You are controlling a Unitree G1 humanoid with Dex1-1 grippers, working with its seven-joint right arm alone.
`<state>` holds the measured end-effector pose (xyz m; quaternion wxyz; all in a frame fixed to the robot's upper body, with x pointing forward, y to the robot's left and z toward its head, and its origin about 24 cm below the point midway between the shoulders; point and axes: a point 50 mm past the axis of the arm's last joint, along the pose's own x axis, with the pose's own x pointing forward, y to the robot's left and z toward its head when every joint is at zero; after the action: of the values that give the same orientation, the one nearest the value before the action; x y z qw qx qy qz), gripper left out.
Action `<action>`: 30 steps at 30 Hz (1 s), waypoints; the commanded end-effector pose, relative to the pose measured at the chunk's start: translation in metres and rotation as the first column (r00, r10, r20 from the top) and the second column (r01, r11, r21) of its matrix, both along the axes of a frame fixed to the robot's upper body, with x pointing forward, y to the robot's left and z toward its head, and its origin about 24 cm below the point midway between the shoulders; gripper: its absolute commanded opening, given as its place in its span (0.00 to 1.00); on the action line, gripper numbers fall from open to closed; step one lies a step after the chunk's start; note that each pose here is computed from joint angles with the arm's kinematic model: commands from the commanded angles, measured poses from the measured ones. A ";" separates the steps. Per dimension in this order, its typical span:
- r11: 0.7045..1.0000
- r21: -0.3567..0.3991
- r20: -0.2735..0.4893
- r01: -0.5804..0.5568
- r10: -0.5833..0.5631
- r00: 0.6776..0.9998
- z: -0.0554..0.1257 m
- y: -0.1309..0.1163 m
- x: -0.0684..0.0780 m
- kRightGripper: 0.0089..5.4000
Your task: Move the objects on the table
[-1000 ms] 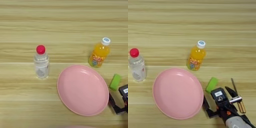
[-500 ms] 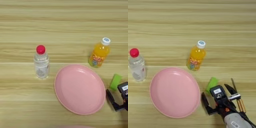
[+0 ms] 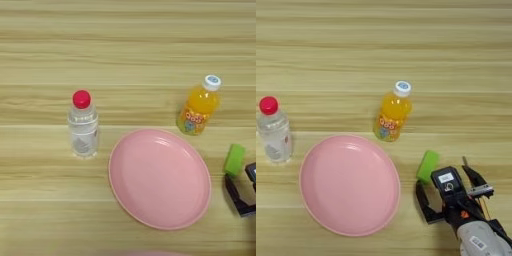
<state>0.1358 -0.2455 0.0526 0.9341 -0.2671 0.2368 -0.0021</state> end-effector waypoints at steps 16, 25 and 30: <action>0.999 0.024 0.061 -0.045 0.044 0.997 0.010 0.011 0.004 1.00; 0.992 0.119 0.026 0.041 -0.045 0.999 -0.009 -0.003 0.011 1.00; 0.971 0.215 0.017 0.106 -0.112 0.994 -0.013 -0.009 0.012 1.00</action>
<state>0.1490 -0.2482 0.0403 0.9579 -0.1732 0.2284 -0.0149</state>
